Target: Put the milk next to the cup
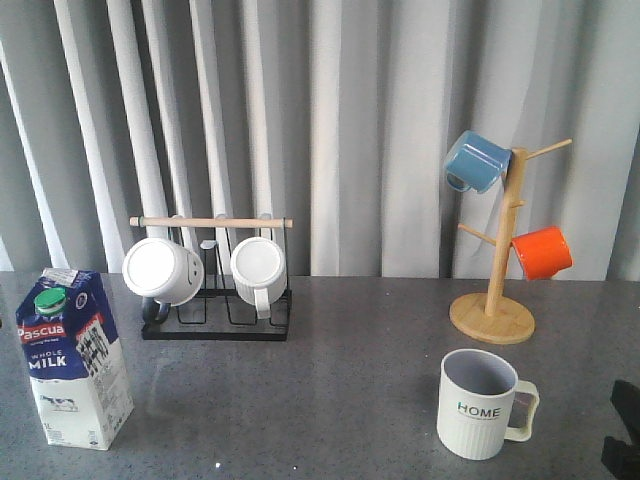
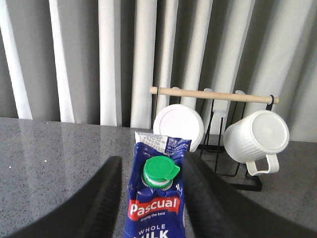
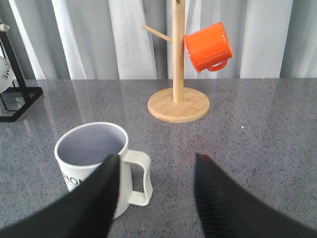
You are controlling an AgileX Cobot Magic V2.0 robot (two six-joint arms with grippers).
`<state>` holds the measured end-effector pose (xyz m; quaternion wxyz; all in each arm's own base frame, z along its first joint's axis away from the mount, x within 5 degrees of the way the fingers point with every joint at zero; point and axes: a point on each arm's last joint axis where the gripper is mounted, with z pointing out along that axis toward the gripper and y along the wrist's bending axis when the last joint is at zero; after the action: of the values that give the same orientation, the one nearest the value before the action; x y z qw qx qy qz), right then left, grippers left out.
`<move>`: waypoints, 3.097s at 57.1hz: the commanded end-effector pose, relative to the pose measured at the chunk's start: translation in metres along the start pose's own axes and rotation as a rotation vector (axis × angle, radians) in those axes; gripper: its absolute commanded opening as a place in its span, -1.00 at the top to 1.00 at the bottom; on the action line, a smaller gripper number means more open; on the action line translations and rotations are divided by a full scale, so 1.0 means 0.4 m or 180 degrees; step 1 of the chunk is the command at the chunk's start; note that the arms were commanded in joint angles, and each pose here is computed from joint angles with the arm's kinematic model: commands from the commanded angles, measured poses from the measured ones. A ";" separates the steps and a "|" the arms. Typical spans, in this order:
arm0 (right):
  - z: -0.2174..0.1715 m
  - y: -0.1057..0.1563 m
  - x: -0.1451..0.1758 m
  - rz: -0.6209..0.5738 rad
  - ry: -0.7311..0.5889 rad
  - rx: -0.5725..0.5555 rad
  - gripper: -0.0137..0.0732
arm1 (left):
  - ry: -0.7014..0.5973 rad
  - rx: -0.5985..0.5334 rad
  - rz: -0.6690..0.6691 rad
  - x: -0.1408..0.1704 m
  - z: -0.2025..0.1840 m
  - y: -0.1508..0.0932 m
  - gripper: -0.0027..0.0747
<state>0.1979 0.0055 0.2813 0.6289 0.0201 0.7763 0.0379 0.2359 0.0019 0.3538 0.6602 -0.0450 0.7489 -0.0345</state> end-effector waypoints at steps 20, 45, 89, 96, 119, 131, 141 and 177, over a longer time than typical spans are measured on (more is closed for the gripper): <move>-0.003 0.004 -0.058 -0.0024 -0.0398 -0.0032 -0.53 | -0.0305 0.0049 0.0007 -0.046 0.000 -0.008 -0.61; 0.074 0.003 -0.003 -0.0355 -0.0131 -0.0089 -0.53 | -0.0312 0.0049 0.0007 -0.047 0.000 -0.008 -0.45; 0.227 -0.022 0.179 -0.0397 -0.0488 -0.0002 -0.52 | -0.0314 0.0044 0.0007 -0.047 0.000 -0.007 -0.45; 0.239 -0.027 0.193 -0.0360 -0.0505 0.0047 -0.52 | -0.0314 0.0044 0.0007 -0.047 0.000 -0.007 -0.45; 0.292 -0.029 0.209 -0.0319 -0.0464 0.0046 -0.52 | -0.0316 0.0044 0.0007 -0.047 0.000 -0.007 -0.45; 0.315 -0.036 0.206 -0.0220 -0.0472 0.0137 -0.52 | -0.0316 0.0044 0.0007 -0.047 0.000 -0.007 -0.45; 0.339 -0.038 0.206 -0.0170 -0.0459 0.0150 -0.52 | -0.0316 0.0044 0.0007 -0.047 0.000 -0.007 -0.45; 0.417 0.006 0.205 0.0168 -0.0154 -0.0187 0.71 | -0.0315 0.0044 0.0007 -0.047 0.000 -0.007 -0.45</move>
<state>0.3389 0.0131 0.1421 0.6009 0.0208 0.7973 0.0524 0.2402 0.0020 0.3510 0.6531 -0.0441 0.7553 -0.0330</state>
